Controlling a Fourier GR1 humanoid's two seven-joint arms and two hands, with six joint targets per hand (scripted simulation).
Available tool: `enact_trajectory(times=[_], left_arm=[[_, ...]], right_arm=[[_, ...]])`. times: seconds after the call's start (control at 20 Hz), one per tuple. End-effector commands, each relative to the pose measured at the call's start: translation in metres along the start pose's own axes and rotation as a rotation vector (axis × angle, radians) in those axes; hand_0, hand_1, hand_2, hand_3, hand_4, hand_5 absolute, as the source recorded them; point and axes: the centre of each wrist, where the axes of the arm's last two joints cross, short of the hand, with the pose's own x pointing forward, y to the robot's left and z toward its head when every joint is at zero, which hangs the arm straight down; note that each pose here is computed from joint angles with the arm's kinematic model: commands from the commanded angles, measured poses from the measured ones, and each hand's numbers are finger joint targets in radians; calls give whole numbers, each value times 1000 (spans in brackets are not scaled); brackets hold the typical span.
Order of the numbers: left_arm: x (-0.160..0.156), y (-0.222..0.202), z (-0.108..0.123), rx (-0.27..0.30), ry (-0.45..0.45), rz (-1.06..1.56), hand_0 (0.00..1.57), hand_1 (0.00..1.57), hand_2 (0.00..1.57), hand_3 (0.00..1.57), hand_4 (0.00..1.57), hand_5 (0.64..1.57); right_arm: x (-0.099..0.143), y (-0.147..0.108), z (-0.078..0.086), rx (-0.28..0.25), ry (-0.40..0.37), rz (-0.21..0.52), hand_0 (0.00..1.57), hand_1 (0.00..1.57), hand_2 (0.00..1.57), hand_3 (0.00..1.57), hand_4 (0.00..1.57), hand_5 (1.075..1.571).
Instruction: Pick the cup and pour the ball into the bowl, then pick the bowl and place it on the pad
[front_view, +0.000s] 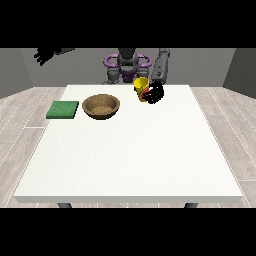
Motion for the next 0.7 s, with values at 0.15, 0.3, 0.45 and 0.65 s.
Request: enact_trajectory(times=[0.15, 0.3, 0.45, 0.65], left_arm=[[14, -8, -15, -70, -146, -538, 1362, 1362, 1571, 1571, 1448, 1533], [24, -27, -19, -98, -141, -711, 1347, 1347, 1571, 1571, 1444, 1540], [66, -49, -47, -131, -126, -826, 1359, 1359, 1571, 1571, 1466, 1531], [101, -91, -38, -162, -118, -856, 1359, 1359, 1571, 1571, 1466, 1531]], right_arm=[[-12, -12, -2, -30, 75, -12, 0, 0, 0, 174, 643, 1562], [-29, -12, 6, -29, 130, -14, 0, 0, 0, 103, 669, 1559], [-42, -6, 5, -17, 140, -25, 0, 0, 0, 0, 681, 1559], [-38, -50, 13, -40, 153, -51, 0, 0, 0, 0, 685, 1559]])
